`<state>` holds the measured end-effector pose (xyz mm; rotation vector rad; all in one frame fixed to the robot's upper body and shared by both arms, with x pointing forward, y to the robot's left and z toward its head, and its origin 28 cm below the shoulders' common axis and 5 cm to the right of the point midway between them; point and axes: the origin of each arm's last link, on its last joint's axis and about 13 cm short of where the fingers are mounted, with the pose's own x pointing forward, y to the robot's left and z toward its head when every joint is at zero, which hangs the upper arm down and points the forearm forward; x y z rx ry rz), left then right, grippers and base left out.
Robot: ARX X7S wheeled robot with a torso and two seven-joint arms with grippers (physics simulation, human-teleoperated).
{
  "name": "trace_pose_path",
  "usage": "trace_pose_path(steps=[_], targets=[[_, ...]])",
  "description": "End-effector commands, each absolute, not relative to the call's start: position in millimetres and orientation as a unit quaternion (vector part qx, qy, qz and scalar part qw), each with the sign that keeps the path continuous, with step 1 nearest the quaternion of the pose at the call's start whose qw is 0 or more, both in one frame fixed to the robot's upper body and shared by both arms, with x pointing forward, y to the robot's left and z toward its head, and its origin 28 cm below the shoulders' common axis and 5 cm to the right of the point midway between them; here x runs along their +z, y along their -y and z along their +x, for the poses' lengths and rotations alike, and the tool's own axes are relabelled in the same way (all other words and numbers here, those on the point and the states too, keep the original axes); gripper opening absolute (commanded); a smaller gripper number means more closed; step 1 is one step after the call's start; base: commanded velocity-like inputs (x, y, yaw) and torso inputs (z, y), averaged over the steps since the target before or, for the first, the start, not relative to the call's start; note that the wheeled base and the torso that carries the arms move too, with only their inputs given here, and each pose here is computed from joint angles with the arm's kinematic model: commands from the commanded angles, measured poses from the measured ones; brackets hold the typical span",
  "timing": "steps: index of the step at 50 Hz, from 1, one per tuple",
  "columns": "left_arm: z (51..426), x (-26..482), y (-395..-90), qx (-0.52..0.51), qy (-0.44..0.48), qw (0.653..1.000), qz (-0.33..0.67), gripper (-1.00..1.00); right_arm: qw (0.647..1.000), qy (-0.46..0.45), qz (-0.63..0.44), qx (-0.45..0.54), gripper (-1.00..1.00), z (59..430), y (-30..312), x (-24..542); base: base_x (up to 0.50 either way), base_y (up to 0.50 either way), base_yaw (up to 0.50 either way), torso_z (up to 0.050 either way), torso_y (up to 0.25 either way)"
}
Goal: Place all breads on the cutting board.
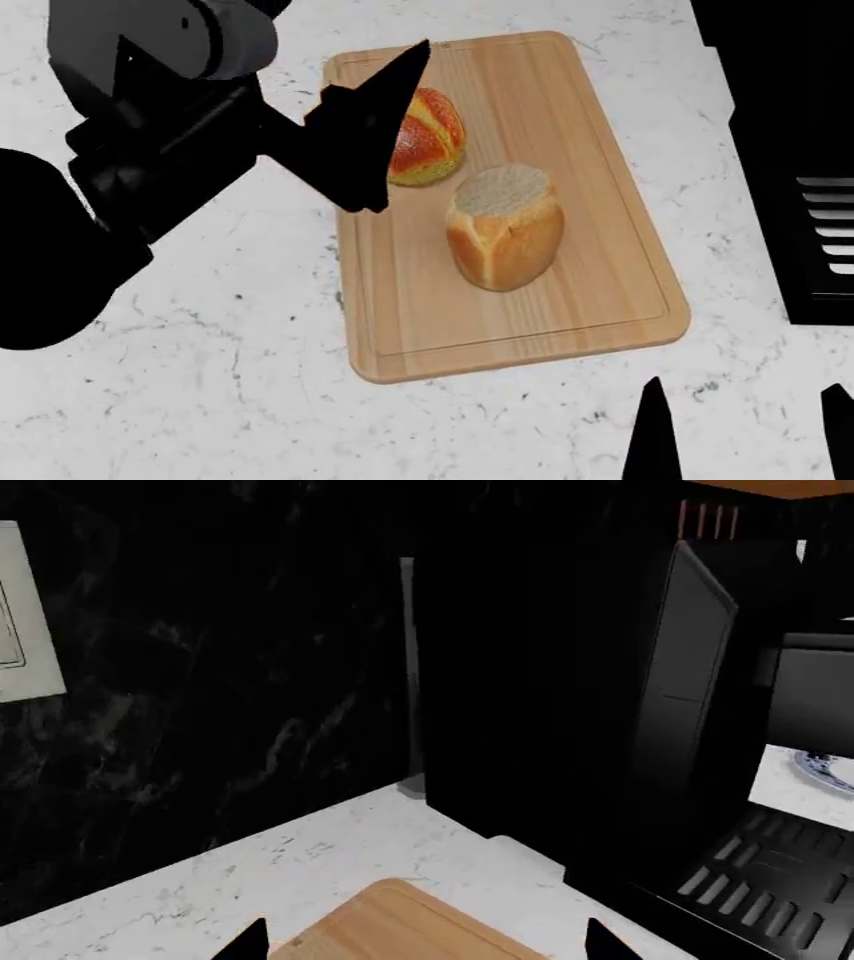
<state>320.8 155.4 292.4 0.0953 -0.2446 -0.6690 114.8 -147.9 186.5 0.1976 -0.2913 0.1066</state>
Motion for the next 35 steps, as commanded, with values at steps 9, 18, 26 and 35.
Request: trace_pose_path(steps=[9,18,26,35], targets=[[218.4,274.5,-199.1,-0.268,0.189,0.944,0.041,1.0,0.982,0.163,0.071,0.068,1.0,122.7,145.0,200.2,0.0,0.0,0.0,0.0,0.0],[166.5,250.7,-223.6,-0.214,0.197,0.957,0.027,1.0,0.98,0.178,0.058,0.073,1.0,116.5,143.5,208.0,0.0,0.0,0.0,0.0,0.0],[162.0,239.9,-229.1,-0.199,0.185,0.962,0.019,1.0,0.98,0.176,0.057,0.075,1.0,118.7,142.6,206.9,0.0,0.0,0.0,0.0,0.0],[145.5,239.7,-232.2,-0.189,0.188,0.964,0.026,1.0,0.98,0.172,0.041,0.087,1.0,115.3,142.2,210.5,0.0,0.0,0.0,0.0,0.0]])
